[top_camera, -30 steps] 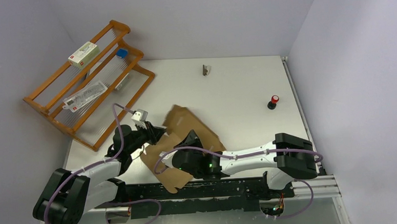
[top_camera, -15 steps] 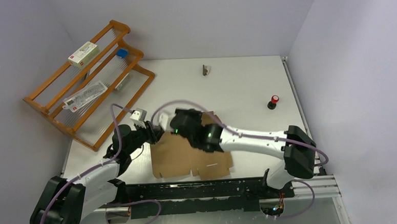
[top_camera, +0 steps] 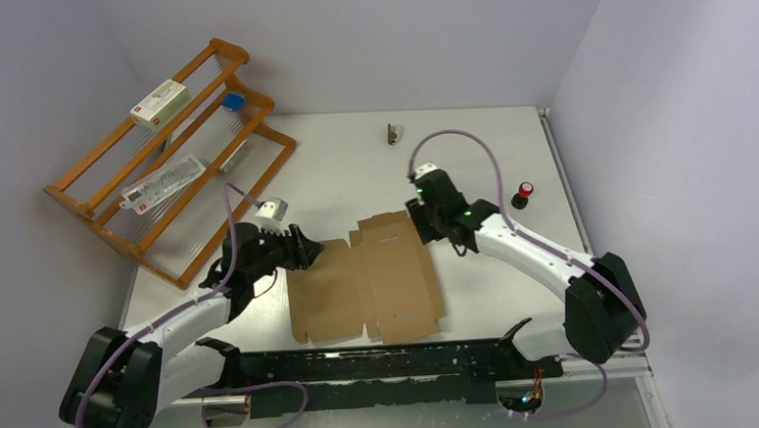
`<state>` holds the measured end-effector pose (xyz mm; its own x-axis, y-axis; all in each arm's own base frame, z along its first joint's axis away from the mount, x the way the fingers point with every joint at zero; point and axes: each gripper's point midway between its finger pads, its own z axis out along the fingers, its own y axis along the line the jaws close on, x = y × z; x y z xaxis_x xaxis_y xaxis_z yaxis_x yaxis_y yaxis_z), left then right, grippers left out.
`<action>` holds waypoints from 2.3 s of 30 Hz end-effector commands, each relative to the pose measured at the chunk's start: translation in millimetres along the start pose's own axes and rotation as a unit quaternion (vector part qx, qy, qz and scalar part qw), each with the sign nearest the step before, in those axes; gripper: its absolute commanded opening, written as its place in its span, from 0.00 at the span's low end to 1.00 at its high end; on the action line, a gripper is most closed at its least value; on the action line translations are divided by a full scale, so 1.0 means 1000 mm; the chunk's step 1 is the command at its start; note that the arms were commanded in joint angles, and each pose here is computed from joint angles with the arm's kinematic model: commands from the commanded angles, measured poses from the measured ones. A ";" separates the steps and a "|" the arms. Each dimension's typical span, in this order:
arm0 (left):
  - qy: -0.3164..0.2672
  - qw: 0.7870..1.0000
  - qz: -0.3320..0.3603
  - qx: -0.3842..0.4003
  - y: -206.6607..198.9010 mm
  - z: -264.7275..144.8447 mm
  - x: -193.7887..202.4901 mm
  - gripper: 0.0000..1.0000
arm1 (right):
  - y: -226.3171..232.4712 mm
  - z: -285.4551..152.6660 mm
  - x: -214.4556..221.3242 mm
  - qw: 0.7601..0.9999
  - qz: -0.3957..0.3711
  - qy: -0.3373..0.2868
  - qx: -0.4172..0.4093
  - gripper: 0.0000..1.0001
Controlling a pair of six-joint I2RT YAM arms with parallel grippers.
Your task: Fold the paper box
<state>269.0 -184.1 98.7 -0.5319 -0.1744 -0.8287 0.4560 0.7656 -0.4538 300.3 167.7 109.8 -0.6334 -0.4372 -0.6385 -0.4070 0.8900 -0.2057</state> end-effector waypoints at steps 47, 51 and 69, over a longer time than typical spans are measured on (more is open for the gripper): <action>0.041 0.999 -0.023 -0.023 0.000 0.010 0.010 0.64 | 0.053 0.005 0.095 0.937 0.228 0.080 -0.252 0.23; 0.038 0.999 -0.023 -0.022 -0.001 0.009 0.009 0.64 | 0.057 0.006 0.096 0.934 0.231 0.083 -0.261 0.23; 0.031 0.999 -0.014 -0.031 0.000 0.009 0.000 0.64 | 0.045 0.005 0.069 0.946 0.201 0.056 -0.248 0.09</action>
<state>263.0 -186.7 73.0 -0.6381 -0.1507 -0.7551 0.3760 0.7948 -0.4763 221.4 179.3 27.9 -0.8990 -0.0932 -0.4279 -0.3118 0.8223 0.4760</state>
